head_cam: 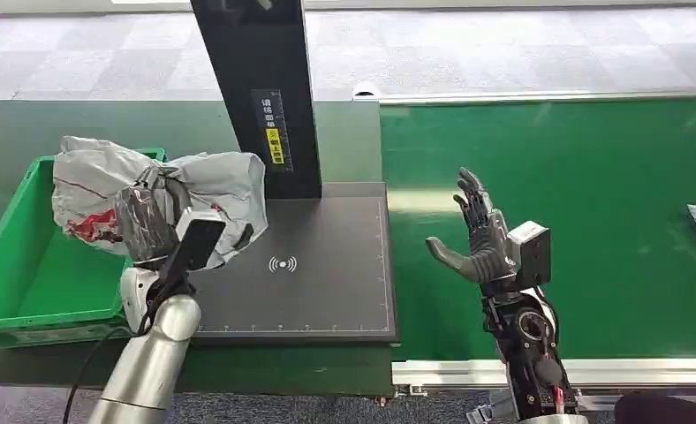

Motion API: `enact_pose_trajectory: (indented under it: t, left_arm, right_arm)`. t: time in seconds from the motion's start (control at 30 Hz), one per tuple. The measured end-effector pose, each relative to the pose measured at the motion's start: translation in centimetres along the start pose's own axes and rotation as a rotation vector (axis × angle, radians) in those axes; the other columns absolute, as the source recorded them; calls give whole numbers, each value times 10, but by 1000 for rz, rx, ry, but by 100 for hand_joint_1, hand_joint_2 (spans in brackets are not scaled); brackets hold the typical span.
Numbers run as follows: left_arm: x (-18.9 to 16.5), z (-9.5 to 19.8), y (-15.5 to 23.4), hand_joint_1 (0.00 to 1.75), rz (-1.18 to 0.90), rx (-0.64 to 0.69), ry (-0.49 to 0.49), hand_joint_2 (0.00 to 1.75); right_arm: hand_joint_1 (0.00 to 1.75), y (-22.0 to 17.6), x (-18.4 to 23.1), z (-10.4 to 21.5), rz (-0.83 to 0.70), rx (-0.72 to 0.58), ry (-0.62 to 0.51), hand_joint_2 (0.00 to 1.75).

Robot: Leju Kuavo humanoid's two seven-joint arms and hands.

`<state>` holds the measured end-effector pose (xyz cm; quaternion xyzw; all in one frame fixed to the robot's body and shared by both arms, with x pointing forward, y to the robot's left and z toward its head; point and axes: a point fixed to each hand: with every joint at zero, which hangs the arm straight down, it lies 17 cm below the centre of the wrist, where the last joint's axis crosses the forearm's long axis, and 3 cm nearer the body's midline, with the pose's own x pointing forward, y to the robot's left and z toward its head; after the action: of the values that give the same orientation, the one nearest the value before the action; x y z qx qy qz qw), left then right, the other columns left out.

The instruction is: Moved the parcel from conveyor to table for the left to box.

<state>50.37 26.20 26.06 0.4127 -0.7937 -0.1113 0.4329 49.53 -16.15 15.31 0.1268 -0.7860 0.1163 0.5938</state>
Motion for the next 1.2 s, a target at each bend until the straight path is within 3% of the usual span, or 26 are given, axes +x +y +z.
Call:
enact_pose_trajectory:
  t: [0.23,0.43,0.5,0.63,0.83,0.87,0.9,1.2]
  left_arm:
    - [-116,-6,-1,175,-101,-90,289,175]
    - [-180,-5,23,175,-84,-26,448,175]
    - [-190,-8,42,175,-55,48,454,175]
    - [-184,-18,91,175,44,270,361,175]
    - [-187,-14,112,175,57,336,365,175]
    - [-188,-14,113,45,58,340,366,175]
    - [-187,-13,114,0,61,342,366,175]
    - [-165,-16,89,0,128,254,332,175]
  right_arm:
    - [0,8,-3,0,51,21,18,175]
    - [0,11,-3,0,57,26,20,175]
    - [0,11,-2,0,57,25,19,175]
    - [0,10,3,1,47,14,4,175]
    - [0,10,10,2,42,7,-14,175]
    - [0,10,11,2,43,7,-16,175]
    - [0,10,11,2,41,6,-17,175]
    - [0,10,10,5,30,-1,-11,175]
